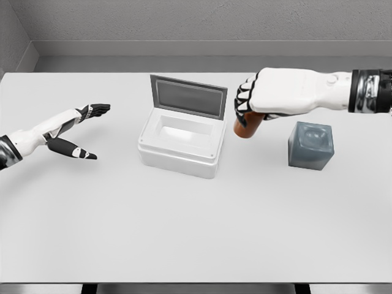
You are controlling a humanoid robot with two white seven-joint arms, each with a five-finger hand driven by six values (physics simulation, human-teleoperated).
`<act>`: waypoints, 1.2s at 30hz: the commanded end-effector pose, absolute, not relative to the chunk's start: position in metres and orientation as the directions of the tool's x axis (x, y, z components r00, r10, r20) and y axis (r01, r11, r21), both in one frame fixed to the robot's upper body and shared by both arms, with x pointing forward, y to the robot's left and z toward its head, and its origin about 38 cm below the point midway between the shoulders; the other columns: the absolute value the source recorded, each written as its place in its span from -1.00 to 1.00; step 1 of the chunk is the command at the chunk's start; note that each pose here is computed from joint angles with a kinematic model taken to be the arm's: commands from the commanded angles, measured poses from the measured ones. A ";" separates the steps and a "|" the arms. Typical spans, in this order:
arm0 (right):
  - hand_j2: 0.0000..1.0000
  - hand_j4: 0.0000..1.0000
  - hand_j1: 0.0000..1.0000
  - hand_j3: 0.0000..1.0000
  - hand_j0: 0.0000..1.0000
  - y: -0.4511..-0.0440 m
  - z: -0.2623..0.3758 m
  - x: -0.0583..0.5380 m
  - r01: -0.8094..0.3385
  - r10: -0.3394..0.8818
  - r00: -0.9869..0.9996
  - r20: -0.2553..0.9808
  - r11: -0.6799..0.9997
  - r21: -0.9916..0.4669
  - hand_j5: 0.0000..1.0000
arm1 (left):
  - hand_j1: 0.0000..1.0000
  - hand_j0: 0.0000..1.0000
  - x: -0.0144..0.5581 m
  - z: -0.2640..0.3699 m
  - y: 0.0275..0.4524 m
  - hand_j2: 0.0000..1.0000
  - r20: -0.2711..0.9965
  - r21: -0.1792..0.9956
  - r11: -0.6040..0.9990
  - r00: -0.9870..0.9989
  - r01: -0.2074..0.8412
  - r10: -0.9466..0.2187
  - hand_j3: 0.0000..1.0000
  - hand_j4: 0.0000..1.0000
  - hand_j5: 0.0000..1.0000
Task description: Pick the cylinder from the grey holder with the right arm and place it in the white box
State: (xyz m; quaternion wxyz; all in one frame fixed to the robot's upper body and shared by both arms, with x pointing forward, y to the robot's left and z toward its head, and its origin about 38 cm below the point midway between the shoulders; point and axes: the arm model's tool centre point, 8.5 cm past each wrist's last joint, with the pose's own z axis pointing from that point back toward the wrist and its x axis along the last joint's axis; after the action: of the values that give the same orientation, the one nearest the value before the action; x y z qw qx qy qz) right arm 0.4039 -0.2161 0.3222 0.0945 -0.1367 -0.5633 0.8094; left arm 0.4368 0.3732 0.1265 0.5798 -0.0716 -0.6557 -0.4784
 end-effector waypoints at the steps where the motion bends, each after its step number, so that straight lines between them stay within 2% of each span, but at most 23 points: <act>1: -0.20 -0.20 -0.20 -0.20 -0.20 -0.211 0.322 0.404 0.000 0.299 -0.948 -0.107 -0.337 -0.942 -0.20 | 1.00 1.00 0.437 0.127 0.373 1.00 0.832 0.540 0.537 -0.315 0.648 -0.456 1.00 1.00 1.00; 14: -0.21 -0.21 -0.21 -0.21 -0.21 -0.180 0.321 0.409 0.015 0.244 -0.965 -0.096 -0.315 -0.949 -0.21 | 1.00 1.00 0.435 0.125 0.367 1.00 0.834 0.536 0.525 -0.318 0.661 -0.450 1.00 1.00 1.00; 26: -0.20 -0.20 -0.20 -0.20 -0.20 -0.171 0.301 0.434 -0.061 0.281 -0.959 -0.029 -0.307 -0.950 -0.20 | 1.00 1.00 0.434 0.123 0.363 1.00 0.836 0.532 0.518 -0.321 0.669 -0.445 1.00 1.00 1.00; 36: -0.20 -0.20 -0.20 -0.20 -0.20 -0.165 0.296 0.445 -0.076 0.298 -0.954 -0.021 -0.308 -0.948 -0.20 | 1.00 1.00 0.434 0.124 0.359 1.00 0.837 0.532 0.513 -0.328 0.673 -0.438 1.00 1.00 1.00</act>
State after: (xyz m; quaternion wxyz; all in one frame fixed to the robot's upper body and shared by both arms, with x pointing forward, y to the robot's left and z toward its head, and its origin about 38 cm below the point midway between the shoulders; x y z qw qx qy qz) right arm 0.4429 -0.1672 0.2979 0.1119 -0.0989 -0.5753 0.8042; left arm 0.4335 0.3599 0.1226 0.5734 -0.0880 -0.6520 -0.4882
